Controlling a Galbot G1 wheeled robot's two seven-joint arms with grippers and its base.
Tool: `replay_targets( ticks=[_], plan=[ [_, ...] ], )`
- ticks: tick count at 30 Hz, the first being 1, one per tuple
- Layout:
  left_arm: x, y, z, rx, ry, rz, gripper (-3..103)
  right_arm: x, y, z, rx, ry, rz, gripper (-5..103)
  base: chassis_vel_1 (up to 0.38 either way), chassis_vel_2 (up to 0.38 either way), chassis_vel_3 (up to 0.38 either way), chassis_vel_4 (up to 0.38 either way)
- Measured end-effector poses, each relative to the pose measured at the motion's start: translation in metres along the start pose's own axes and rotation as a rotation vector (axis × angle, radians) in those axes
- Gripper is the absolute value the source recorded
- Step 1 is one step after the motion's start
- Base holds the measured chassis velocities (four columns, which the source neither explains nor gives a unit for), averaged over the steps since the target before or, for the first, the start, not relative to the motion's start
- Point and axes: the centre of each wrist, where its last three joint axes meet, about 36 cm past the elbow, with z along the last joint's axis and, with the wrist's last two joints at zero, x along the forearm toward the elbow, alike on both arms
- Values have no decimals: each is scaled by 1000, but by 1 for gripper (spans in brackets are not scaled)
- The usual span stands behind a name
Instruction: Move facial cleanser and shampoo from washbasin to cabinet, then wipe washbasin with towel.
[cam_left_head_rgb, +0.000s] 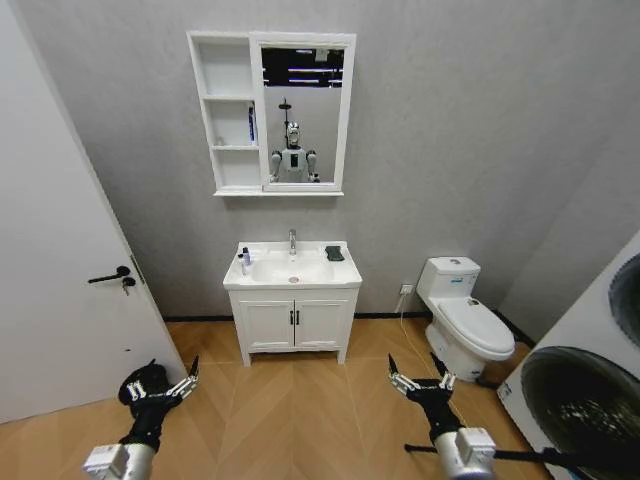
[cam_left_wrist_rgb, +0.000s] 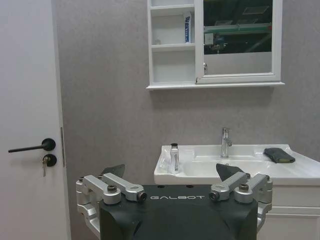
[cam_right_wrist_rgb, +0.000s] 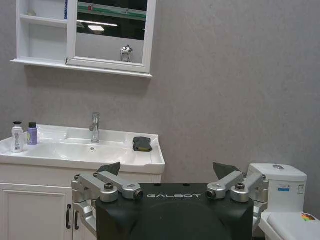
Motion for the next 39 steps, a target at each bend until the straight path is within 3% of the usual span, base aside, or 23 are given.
replay_targets(
  ticks=[8, 14, 16, 39],
  plan=[
    [2, 3, -1, 30, 1, 60, 100, 6, -3, -1, 7, 13, 8, 100, 0, 0, 0, 0],
    [6, 2, -5, 70, 48, 78, 100, 7, -4, 0, 12, 14, 11, 100, 0, 0, 0, 0],
    [10, 1, -9, 107, 79, 92, 100, 7, -4, 0, 13, 11, 10, 100, 0, 0, 0, 0],
    [11, -5, -4, 52, 62, 90, 100, 1, -11, 3, 17, -17, -54, 100, -5, 3, 4, -5]
  ],
)
